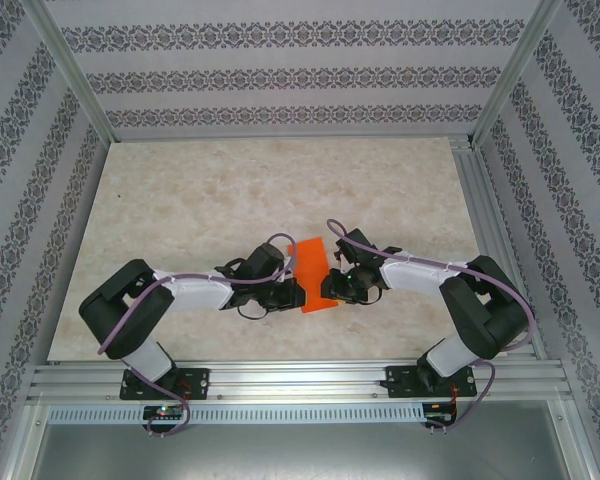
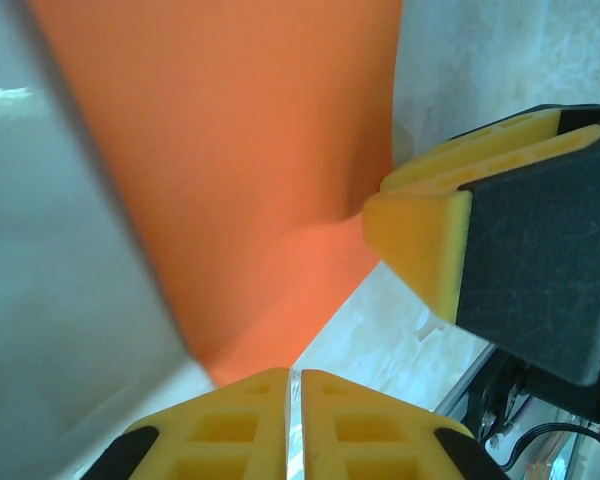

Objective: Fold a paper plane with a square sheet of paper (fold left side to right side)
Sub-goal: First fold the square sheet of paper in half at the center of the table.

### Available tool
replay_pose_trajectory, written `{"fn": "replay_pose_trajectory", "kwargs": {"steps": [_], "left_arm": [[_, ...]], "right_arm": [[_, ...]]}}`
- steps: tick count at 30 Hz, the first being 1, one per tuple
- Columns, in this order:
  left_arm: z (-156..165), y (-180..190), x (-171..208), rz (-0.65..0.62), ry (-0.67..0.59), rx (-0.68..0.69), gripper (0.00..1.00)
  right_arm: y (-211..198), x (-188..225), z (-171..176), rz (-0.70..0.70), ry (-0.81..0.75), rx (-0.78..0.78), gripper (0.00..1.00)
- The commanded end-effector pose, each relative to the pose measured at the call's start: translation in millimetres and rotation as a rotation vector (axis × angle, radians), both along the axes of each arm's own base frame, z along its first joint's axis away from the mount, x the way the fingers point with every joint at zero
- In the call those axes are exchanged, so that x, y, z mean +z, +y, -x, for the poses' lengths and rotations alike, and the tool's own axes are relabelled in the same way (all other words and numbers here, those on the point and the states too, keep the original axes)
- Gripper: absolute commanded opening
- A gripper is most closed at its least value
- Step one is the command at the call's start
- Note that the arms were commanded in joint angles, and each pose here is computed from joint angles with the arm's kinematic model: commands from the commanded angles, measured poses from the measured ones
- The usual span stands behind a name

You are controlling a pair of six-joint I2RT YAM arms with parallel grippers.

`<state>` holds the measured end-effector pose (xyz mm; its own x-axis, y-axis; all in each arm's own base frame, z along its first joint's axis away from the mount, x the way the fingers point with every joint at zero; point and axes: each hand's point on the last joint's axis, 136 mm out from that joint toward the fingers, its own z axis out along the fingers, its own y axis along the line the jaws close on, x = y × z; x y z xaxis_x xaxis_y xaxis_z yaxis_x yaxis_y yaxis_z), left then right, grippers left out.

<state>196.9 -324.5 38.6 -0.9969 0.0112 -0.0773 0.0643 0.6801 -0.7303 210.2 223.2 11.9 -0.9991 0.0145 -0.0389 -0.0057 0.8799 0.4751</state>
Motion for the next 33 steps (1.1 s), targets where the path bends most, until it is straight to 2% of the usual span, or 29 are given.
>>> {"fn": "replay_pose_trajectory", "kwargs": {"steps": [1, 8, 15, 24, 28, 33], "left_arm": [[0, -22, 2, 0.056, 0.004, -0.026, 0.13], [6, -23, -10, 0.019, 0.026, -0.037, 0.12], [24, -1, -33, -0.106, 0.094, -0.061, 0.11], [37, 23, -44, -0.191, 0.116, -0.064, 0.1], [29, 25, -32, -0.195, 0.09, -0.069, 0.1], [2, 18, 9, -0.112, -0.005, -0.043, 0.11]], "right_arm": [[-32, -34, 24, 0.172, 0.075, 0.013, 0.33], [-32, -34, 24, 0.177, 0.074, 0.012, 0.33], [-35, -35, 25, 0.192, 0.076, 0.014, 0.33], [-35, -37, 26, 0.194, 0.082, 0.013, 0.33], [-35, -36, 25, 0.191, 0.079, 0.018, 0.34], [-33, -35, 24, 0.182, 0.075, 0.019, 0.33]]}}
